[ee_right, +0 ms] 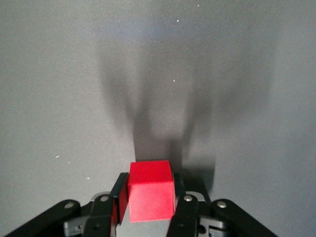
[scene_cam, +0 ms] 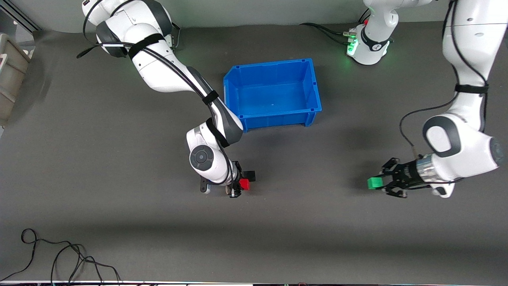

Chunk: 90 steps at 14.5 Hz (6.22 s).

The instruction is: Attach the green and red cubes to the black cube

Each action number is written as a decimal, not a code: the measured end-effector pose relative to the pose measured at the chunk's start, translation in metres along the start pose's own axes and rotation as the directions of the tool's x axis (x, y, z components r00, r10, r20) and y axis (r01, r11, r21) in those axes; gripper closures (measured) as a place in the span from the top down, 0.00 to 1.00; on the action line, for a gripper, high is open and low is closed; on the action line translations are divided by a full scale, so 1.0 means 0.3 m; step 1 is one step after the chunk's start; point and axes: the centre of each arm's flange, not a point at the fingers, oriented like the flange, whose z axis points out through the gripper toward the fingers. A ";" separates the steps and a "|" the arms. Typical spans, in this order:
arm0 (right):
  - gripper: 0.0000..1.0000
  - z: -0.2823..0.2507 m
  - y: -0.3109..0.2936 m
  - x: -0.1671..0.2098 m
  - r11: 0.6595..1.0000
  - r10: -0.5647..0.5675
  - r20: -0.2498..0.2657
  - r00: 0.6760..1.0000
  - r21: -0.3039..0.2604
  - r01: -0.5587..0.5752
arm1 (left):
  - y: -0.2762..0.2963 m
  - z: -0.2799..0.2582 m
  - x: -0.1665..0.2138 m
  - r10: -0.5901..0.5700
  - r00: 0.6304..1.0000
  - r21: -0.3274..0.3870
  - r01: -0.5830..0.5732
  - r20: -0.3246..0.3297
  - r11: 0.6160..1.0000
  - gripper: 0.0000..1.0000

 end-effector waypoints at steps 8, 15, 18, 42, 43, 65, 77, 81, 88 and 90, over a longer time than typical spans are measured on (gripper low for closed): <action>0.40 0.027 0.036 -0.039 1.000 0.010 0.015 1.000 -0.021 -0.010 | 0.017 0.078 -0.124 -0.033 0.999 0.006 0.033 -0.006 0.999 0.37; 0.40 -0.004 0.013 -0.071 0.988 0.145 0.085 0.986 0.036 -0.148 | -0.014 0.292 -0.277 -0.095 0.995 0.003 0.095 -0.039 0.995 0.37; 0.40 -0.021 -0.005 -0.118 0.960 0.257 0.181 0.949 0.065 -0.272 | -0.032 0.345 -0.345 -0.116 0.992 0.006 0.116 -0.045 0.993 0.37; 0.40 0.149 0.063 -0.278 0.890 0.421 0.321 0.848 0.032 -0.454 | -0.224 0.593 -0.629 -0.563 0.825 -0.134 0.554 -0.040 0.821 0.37; 0.40 0.148 0.063 -0.278 0.890 0.421 0.321 0.848 0.033 -0.454 | -0.233 0.597 -0.649 -0.571 0.820 -0.139 0.562 -0.034 0.815 0.37; 1.00 -0.267 -0.131 0.214 0.995 -0.076 0.148 0.986 -0.052 0.085 | -0.198 0.551 -0.652 -0.490 0.859 -0.183 0.463 -0.150 0.867 1.00; 1.00 -1.004 -0.140 0.973 0.704 -0.696 0.061 0.716 -0.140 0.696 | -0.089 -0.290 -0.129 0.428 0.880 0.236 -0.380 -0.205 0.895 1.00; 1.00 -1.250 -0.065 1.004 0.547 -0.835 0.022 0.550 -0.081 0.833 | -0.129 -0.457 -0.146 0.699 0.704 0.304 -0.644 -0.121 0.702 1.00; 1.00 -1.521 0.083 1.005 0.259 -0.965 0.011 0.263 -0.137 0.956 | -0.175 -0.712 -0.277 0.978 0.207 0.407 -0.892 -0.022 0.198 1.00; 1.00 -1.583 0.115 0.997 0.194 -0.981 0.001 0.196 -0.127 0.973 | -0.203 -0.767 -0.303 0.989 0.149 0.407 -0.904 0.012 0.131 1.00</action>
